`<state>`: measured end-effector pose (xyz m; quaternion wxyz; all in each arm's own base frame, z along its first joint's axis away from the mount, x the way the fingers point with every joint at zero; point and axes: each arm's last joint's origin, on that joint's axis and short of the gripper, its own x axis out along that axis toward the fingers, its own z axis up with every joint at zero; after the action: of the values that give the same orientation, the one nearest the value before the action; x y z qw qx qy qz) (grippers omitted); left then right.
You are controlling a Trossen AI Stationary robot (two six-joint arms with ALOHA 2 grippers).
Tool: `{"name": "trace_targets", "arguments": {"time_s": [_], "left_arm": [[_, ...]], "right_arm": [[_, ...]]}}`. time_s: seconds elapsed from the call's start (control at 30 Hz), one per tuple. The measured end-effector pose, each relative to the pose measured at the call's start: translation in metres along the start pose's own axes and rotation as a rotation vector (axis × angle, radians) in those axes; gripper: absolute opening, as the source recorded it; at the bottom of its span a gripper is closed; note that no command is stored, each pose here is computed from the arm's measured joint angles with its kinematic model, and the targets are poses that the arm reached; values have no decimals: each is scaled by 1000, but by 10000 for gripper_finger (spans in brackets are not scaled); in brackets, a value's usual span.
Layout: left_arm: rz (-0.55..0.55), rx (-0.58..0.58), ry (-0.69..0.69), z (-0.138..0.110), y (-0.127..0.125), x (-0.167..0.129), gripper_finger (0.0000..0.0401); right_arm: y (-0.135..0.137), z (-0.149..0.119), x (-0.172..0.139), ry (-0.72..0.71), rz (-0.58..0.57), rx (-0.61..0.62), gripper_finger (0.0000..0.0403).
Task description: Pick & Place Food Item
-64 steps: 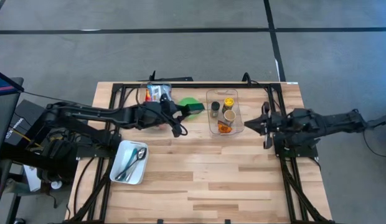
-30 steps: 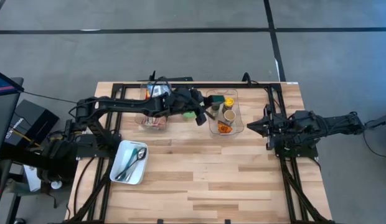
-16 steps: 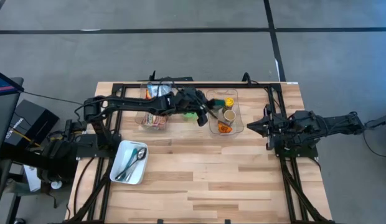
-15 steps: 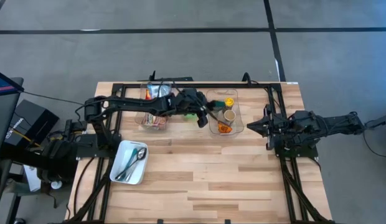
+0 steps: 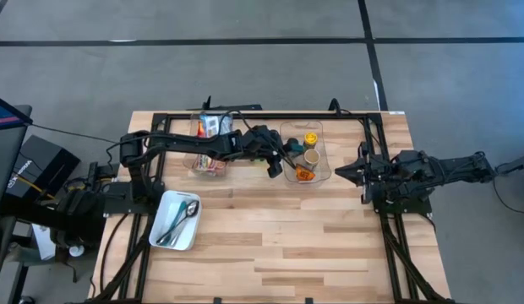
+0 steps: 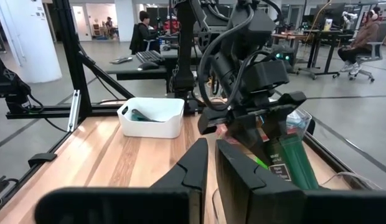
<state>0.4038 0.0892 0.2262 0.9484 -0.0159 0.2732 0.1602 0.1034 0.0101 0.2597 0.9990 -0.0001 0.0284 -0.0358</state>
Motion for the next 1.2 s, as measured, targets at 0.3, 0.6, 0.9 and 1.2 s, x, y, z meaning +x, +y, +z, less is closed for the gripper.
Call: {"name": "trace_targets", "arguments": {"time_s": [0.3, 0.6, 0.9, 1.2], "left_arm": [[-9, -5, 22, -5, -1, 5, 140], [-45, -4, 49, -8, -3, 5, 140], [-57, 1, 84, -11, -3, 5, 140], [-60, 1, 81, -11, -3, 5, 140]], "right_arm": [[0, -1, 0, 8, 0, -13, 27], [0, 4, 0, -41, 1, 58, 27], [0, 5, 0, -53, 2, 115, 27], [-10, 7, 0, -64, -252, -29, 25]]}}
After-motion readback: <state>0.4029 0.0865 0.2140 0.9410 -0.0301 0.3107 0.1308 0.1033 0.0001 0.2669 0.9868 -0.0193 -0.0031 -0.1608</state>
